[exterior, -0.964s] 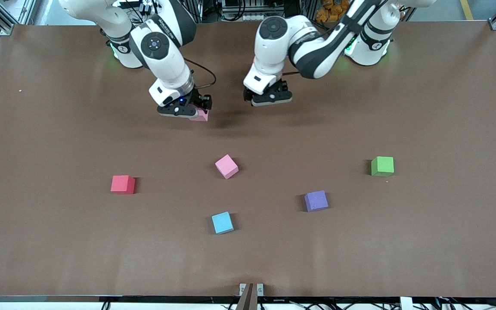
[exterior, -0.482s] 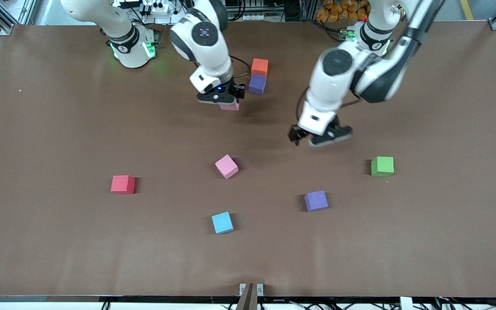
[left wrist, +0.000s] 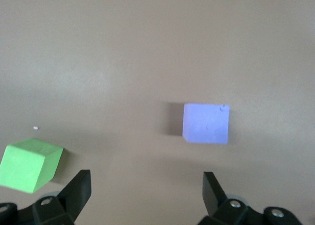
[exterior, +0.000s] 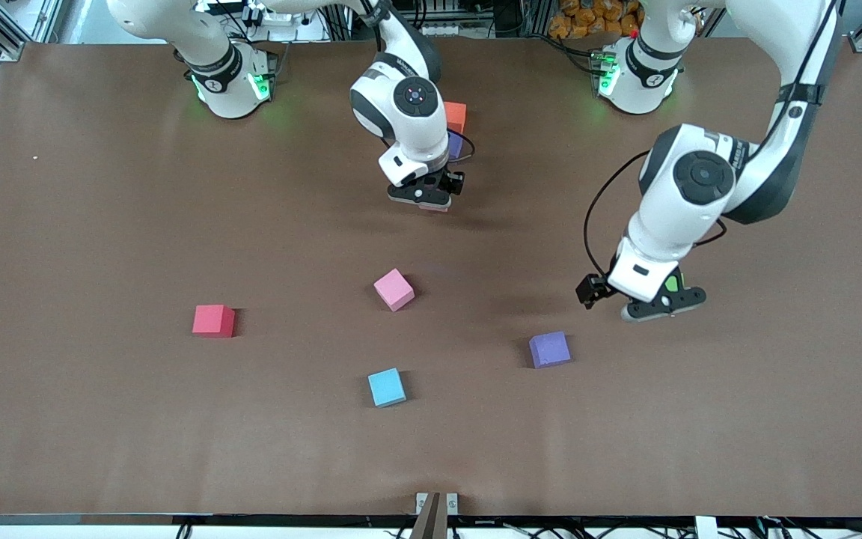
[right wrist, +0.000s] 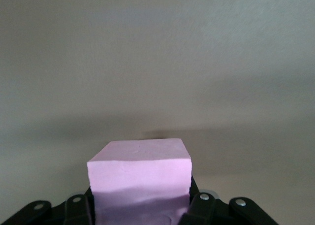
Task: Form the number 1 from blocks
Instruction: 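Place pink with the right gripper while the left gripper grasps the purple cube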
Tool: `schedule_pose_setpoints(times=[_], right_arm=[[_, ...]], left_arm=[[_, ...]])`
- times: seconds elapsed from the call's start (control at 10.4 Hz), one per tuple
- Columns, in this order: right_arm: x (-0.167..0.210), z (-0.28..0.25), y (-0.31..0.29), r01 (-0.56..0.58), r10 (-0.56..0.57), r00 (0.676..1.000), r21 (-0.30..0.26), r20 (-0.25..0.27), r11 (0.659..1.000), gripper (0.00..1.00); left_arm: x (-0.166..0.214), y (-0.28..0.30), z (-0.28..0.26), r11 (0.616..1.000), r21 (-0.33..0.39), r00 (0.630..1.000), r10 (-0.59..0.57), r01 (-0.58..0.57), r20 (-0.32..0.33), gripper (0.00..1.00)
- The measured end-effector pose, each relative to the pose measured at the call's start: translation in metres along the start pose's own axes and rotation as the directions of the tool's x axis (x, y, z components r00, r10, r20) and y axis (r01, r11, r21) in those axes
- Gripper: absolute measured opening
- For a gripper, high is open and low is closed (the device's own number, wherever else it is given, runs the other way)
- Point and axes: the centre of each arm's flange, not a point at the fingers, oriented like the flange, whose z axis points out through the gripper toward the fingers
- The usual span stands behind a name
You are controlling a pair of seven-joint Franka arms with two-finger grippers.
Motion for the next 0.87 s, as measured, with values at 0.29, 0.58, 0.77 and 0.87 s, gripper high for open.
schedule_pose_setpoints(times=[0.29, 0.58, 0.77, 0.87], right_arm=[[-0.041, 0.012, -0.015, 0.076, -0.076, 0.997, -0.005, -0.004, 0.997, 0.64], [-0.078, 0.022, -0.018, 0.141, -0.141, 0.99, -0.026, 0.015, 0.99, 0.64], [-0.083, 0.027, -0.014, 0.155, -0.154, 0.988, -0.042, 0.013, 0.987, 0.64], [-0.084, 0.029, -0.013, 0.153, -0.153, 0.988, -0.048, 0.009, 0.987, 0.64]], left_arm=[[0.012, 0.03, 0.035, 1.0, 0.011, 0.999, 0.0, 0.0, 0.038, 1.0], [0.005, 0.046, 0.075, 1.0, -0.001, 0.995, 0.008, -0.008, 0.101, 1.0], [0.003, 0.057, 0.097, 1.0, 0.005, 0.993, 0.021, -0.021, 0.117, 1.0], [0.005, 0.062, 0.104, 1.0, 0.003, 0.993, 0.023, -0.024, 0.118, 1.0]])
